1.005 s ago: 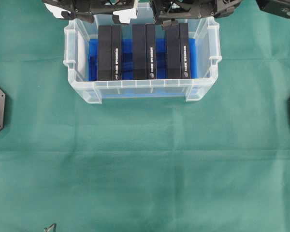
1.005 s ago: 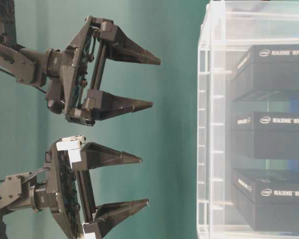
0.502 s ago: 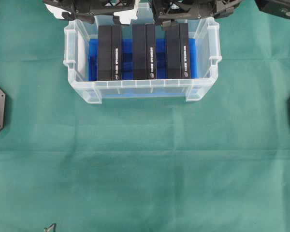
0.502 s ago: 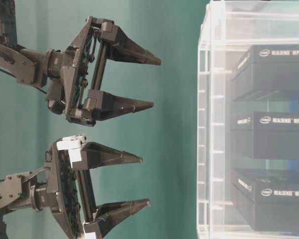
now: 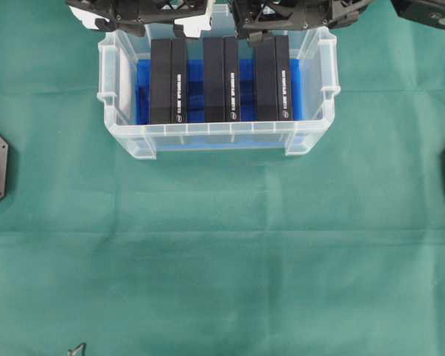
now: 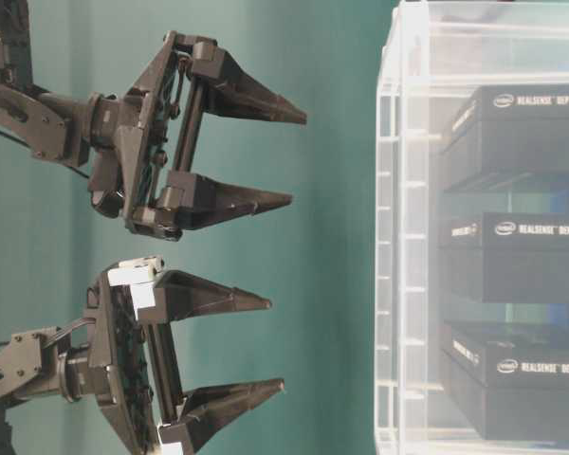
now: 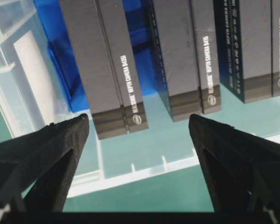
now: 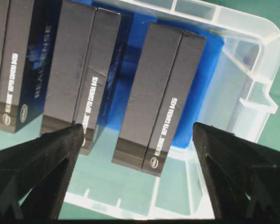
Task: Take the box out of the case with both arms.
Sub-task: 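Move both open grippers above the left and right black boxes, then lower both grippers into the bin around the outer black boxes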
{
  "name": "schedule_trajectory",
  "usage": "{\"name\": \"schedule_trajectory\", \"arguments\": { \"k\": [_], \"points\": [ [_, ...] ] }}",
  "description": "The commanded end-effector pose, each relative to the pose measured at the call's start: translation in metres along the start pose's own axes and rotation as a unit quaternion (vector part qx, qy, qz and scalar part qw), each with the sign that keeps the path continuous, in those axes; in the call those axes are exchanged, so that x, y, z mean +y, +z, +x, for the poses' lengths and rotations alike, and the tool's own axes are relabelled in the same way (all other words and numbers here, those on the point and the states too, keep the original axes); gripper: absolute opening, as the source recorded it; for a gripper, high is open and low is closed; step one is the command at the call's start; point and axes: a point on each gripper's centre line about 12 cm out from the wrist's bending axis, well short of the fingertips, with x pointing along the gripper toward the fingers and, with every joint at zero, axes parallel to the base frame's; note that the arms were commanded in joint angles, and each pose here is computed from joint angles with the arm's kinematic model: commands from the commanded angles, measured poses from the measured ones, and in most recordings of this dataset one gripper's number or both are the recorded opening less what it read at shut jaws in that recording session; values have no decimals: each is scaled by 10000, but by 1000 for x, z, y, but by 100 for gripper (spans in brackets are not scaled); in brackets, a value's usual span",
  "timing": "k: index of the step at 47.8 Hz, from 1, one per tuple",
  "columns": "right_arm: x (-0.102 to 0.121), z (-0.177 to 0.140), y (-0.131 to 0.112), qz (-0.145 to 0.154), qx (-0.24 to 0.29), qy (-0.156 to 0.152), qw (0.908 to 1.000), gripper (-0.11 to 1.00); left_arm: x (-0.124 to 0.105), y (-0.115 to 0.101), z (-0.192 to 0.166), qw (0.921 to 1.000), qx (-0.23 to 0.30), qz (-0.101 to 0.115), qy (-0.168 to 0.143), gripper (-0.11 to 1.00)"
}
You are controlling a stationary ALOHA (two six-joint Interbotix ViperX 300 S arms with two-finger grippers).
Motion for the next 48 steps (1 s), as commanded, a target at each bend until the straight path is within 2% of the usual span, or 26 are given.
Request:
{"name": "schedule_trajectory", "arguments": {
  "k": [1, 48],
  "points": [
    [4, -13, 1, 20, -72, 203, 9998, 95, -2, 1, -12, 9999, -86, 13, -146, 84],
    [4, -12, 1, 18, -66, 189, 9998, 95, -1, 0, -12, 9999, -59, -2, -91, 84]
  ]
}}
